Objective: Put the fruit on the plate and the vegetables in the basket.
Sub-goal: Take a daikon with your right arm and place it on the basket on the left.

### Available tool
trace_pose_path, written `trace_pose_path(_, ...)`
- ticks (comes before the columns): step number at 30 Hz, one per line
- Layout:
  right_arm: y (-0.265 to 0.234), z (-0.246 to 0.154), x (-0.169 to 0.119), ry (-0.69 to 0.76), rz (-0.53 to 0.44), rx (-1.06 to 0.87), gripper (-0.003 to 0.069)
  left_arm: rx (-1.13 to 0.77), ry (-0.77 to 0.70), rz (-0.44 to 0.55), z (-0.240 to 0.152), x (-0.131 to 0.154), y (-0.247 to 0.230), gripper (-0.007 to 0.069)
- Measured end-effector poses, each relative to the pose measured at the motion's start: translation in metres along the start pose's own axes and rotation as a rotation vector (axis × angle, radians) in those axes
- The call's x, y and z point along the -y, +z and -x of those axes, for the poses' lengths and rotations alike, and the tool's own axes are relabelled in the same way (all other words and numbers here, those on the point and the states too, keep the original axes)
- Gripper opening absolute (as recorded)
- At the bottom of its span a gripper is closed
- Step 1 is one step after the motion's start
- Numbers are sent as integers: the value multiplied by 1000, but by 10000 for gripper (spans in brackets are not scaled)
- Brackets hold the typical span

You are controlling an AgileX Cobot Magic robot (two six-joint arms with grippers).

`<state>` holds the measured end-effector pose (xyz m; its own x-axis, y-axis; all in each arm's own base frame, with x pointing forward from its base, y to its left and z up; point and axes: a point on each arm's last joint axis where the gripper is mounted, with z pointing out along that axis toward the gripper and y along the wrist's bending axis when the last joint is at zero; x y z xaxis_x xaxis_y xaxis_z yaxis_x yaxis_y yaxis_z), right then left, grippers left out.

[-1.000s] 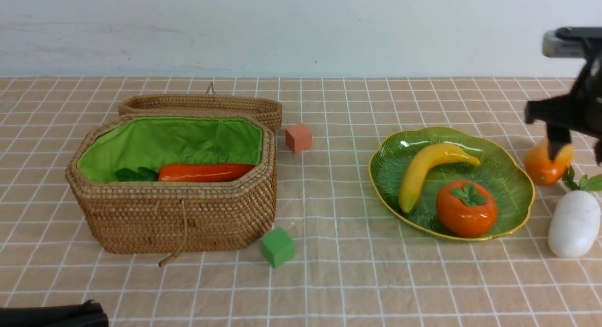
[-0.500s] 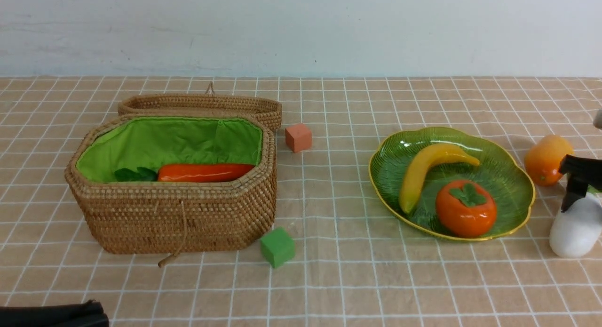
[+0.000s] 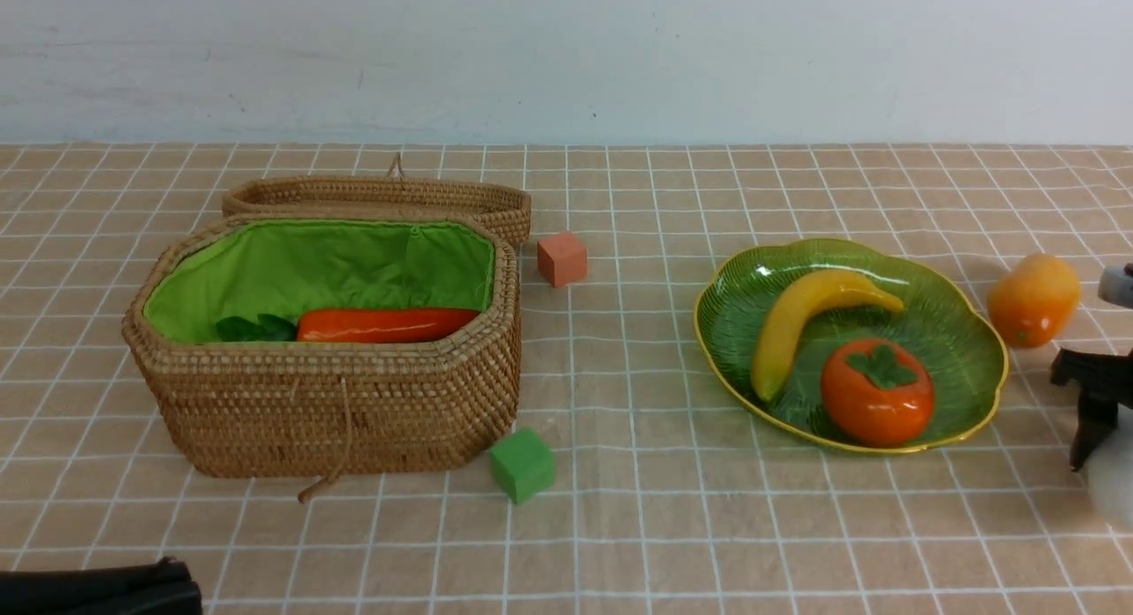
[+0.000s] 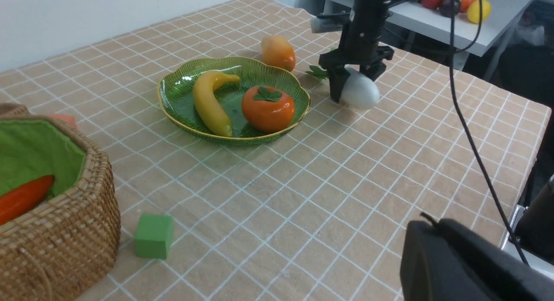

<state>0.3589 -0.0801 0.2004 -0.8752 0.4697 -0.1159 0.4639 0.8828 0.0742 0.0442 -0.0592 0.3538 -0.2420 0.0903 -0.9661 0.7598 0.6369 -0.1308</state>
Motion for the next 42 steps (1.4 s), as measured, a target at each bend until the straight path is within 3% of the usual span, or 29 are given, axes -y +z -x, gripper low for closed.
trace_pose_path(4, -56, -19, -26, -97, 91, 105, 500, -12, -36, 45, 0, -4, 3, -13)
trace_pose_path(8, -127, -61, -116, -476, 386, 267, 500, -15, -25, 179, 0, -17, 5, -13)
trace_pose_path(10, -157, -91, -178, -741, 571, 350, 500, 5, -41, 267, 2, -25, 4, -13)
trace_pose_path(12, -168, -103, -205, -867, 640, 400, 500, 17, -44, 305, 3, -28, 3, -13)
trace_pose_path(13, -179, -124, -244, -1045, 728, 460, 500, 40, -72, 354, 4, -32, 1, -13)
trace_pose_path(15, -186, -139, -269, -1167, 780, 524, 500, 50, -89, 376, 5, -34, 0, -13)
trace_pose_path(17, -178, -166, -324, -1384, 839, 630, 500, 71, -131, 415, 6, -38, -1, -13)
trace_pose_path(18, -177, -164, -327, -1391, 837, 640, 500, 73, -129, 418, 6, -38, -1, -13)
trace_pose_path(19, -166, -174, -353, -1471, 851, 678, 500, 76, -137, 427, 6, -39, -2, -13)
trace_pose_path(20, -165, -176, -356, -1482, 854, 680, 500, 75, -139, 428, 6, -39, -2, -13)
trace_pose_path(22, -136, -180, -390, -1538, 860, 690, 500, 78, -143, 433, 6, -39, -2, -13)
trace_pose_path(28, -102, -174, -413, -1543, 839, 694, 500, 78, -145, 433, 6, -39, -2, -13)
trace_pose_path(42, -86, -163, -422, -1535, 762, 797, 500, 79, -145, 433, 6, -39, -2, -13)
